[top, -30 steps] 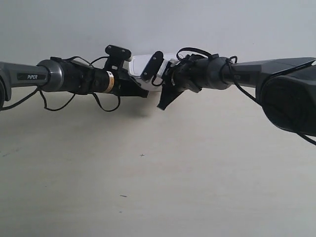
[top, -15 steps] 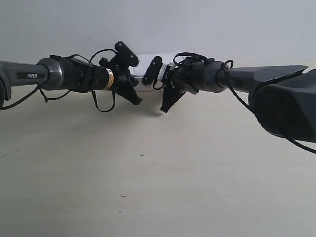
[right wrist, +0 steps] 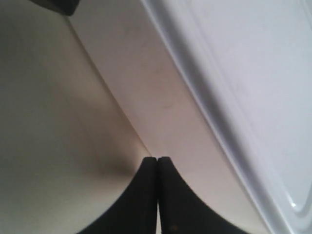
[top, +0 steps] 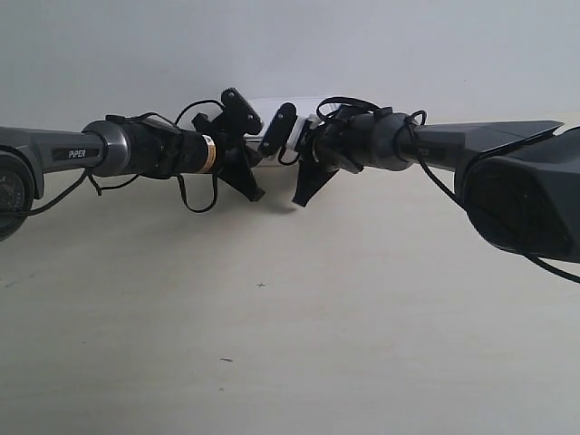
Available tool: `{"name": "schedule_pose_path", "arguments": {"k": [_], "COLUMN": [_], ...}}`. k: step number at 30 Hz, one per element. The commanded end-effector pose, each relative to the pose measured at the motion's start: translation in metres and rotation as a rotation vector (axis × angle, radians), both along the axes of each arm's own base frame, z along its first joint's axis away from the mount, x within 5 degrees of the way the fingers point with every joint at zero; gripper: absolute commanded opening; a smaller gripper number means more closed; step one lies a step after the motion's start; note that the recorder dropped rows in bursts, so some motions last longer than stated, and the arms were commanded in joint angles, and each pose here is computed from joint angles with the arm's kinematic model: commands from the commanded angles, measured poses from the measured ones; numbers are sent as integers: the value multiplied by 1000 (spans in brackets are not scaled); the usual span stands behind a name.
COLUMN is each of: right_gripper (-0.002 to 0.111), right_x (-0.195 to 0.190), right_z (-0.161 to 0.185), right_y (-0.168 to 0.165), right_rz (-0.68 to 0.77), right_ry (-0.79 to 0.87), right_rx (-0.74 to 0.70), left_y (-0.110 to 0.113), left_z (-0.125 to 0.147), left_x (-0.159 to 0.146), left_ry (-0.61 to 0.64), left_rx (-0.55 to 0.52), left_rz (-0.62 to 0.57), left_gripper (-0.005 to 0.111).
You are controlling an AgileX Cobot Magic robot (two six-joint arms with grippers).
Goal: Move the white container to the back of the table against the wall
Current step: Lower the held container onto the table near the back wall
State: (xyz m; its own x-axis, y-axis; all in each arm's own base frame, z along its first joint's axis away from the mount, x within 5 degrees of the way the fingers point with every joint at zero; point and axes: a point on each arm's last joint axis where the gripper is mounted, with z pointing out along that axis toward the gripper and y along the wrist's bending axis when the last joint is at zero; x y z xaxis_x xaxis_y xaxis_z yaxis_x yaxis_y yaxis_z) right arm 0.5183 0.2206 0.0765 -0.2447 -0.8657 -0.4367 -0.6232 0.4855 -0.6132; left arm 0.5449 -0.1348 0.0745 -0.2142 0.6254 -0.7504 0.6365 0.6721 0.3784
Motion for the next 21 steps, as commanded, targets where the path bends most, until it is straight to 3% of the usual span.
{"name": "schedule_pose_path", "arguments": {"k": [1,14,21], "right_gripper": [0,0,0], "right_x": [5,4,2], "right_z": [9,9,9], "right_y": [2,2,1], "right_rz": [21,6,-33], "right_ry": [-46,-35,1], "right_rx": [31,58,85], "left_y": [6,7,12], "left_z": [14,16,24], "left_x": [9,10,-6], "left_ry": [-57,-32,9], "left_rx": [14,-52,-44], "left_rz": [77,116,123], "left_gripper": [0,0,0]}}
